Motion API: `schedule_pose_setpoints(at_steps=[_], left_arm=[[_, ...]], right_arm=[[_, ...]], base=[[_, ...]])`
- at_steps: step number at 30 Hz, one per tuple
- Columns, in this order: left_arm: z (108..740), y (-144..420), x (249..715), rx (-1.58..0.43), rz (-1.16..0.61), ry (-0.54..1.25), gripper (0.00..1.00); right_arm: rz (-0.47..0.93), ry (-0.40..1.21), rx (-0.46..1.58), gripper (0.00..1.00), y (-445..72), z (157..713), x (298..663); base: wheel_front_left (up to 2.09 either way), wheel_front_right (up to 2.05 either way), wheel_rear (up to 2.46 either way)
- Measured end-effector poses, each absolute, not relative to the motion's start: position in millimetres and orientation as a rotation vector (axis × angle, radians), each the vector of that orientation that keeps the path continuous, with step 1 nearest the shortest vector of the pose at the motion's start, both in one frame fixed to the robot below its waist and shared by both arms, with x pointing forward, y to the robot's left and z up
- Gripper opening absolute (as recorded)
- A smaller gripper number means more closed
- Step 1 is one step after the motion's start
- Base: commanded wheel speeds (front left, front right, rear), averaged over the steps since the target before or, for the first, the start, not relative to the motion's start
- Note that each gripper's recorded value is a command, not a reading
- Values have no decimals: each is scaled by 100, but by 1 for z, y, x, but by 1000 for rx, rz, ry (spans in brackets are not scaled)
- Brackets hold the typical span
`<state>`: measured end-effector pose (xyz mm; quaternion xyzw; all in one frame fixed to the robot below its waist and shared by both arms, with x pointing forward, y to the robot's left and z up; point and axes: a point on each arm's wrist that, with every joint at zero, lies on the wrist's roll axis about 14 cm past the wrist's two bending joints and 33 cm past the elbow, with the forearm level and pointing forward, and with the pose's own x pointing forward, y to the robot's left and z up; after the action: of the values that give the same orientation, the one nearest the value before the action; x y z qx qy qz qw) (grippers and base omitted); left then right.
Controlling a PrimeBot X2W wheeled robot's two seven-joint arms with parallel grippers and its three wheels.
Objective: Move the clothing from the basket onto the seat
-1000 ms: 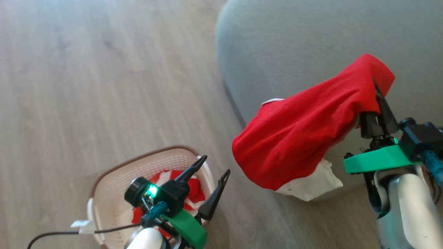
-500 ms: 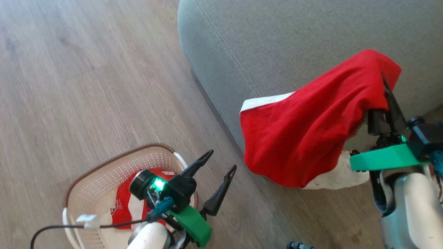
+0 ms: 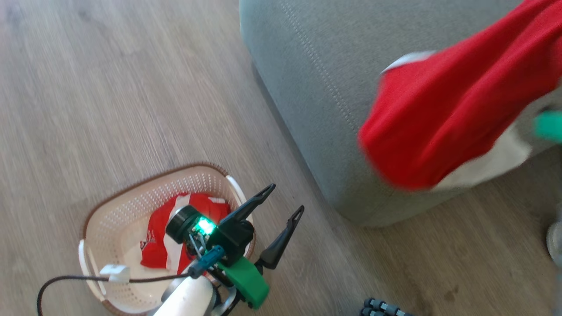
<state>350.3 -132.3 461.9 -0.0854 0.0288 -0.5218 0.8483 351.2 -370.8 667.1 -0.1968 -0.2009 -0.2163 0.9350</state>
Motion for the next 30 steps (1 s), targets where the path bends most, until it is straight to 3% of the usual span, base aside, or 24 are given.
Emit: schedule_pose_setpoints(at_steps=[15, 30], left_arm=[[426, -117, 375, -178, -1087, 110, 100], [379, -87, 411, -193, -996, 178, 100]], right_arm=[[-535, -552, -521, 0, -455, 783, 417], [-558, -238, -498, 0, -487, 668, 528]], base=[[0, 0, 0], [0, 0, 0]])
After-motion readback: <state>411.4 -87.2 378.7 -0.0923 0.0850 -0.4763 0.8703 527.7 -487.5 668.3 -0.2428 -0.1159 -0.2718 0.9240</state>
